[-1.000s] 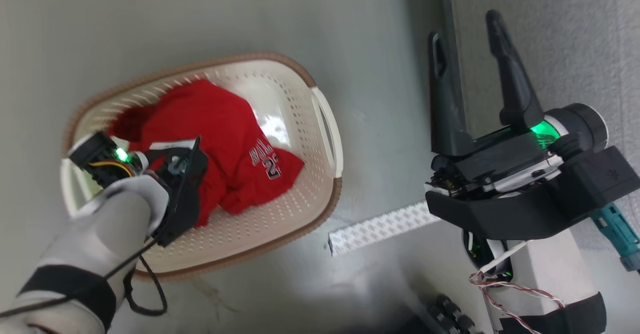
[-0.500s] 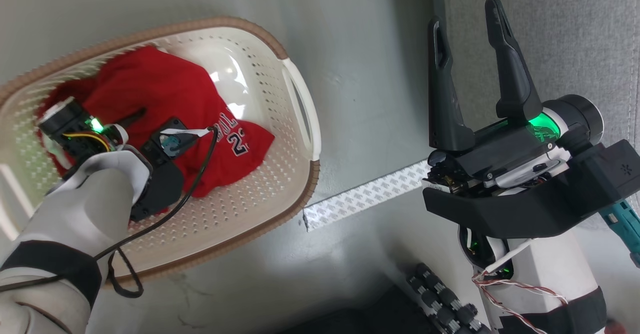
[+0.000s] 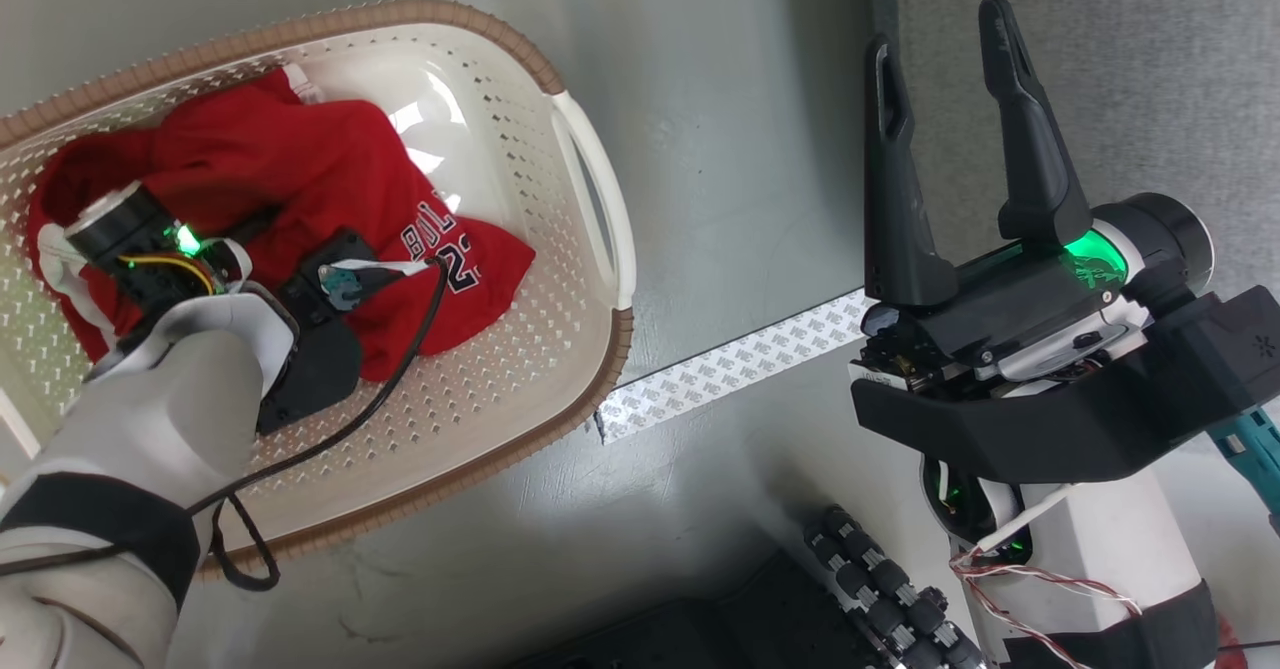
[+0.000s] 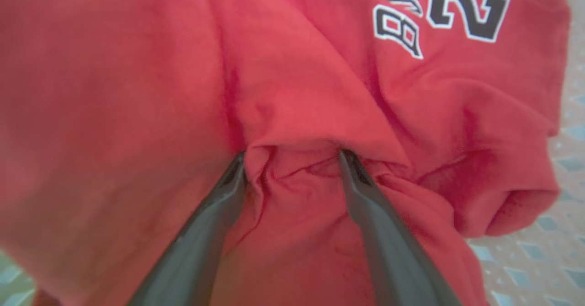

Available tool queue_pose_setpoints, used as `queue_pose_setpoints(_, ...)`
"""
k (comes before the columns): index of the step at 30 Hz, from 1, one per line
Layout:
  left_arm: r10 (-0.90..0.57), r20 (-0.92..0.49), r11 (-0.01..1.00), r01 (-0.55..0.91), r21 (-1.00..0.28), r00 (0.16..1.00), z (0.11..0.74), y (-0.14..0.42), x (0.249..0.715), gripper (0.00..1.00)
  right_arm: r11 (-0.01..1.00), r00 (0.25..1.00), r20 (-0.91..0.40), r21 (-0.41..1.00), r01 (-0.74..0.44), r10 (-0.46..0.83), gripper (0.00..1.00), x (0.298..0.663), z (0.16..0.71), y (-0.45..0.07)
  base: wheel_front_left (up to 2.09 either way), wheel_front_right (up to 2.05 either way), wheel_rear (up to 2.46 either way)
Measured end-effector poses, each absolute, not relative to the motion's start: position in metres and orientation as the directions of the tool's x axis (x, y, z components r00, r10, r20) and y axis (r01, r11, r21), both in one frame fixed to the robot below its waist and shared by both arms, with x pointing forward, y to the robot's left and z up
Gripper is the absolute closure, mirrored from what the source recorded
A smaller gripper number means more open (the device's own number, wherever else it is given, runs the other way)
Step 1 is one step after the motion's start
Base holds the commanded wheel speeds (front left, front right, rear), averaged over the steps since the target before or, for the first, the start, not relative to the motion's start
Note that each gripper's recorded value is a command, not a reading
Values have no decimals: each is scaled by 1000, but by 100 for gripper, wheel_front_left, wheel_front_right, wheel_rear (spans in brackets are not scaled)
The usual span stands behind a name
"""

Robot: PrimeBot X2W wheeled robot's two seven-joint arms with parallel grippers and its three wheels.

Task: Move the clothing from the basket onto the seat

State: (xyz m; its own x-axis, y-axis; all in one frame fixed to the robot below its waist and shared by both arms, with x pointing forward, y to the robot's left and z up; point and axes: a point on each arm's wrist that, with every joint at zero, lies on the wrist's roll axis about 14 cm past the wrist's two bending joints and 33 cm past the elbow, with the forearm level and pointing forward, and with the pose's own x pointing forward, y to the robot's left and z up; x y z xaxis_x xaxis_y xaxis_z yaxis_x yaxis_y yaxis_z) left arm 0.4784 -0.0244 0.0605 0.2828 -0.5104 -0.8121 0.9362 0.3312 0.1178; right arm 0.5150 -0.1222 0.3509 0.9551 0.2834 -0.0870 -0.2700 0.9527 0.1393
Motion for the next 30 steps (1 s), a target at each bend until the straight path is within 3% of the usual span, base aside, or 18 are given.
queue_pose_setpoints(6,-519,-805,331,936,121,288,57,-19,480,0,952,956,-90,155,-264,279,0,515,347,-122,0,0,0)
queue_pose_setpoints(7,-520,-805,328,937,120,285,57,-19,480,55,953,956,-95,158,-260,277,0,514,345,-123,0,0,0)
queue_pose_setpoints(8,-522,-804,328,937,117,283,57,-19,480,100,954,958,-98,161,-251,269,0,514,345,-125,0,0,0)
queue_pose_setpoints(19,-560,-761,385,916,111,328,68,-20,495,100,960,966,-61,143,-239,250,0,523,355,-133,0,0,0)
queue_pose_setpoints(30,-583,-701,538,841,47,412,103,-18,497,100,949,958,-5,138,-282,286,0,531,380,-120,0,0,0)
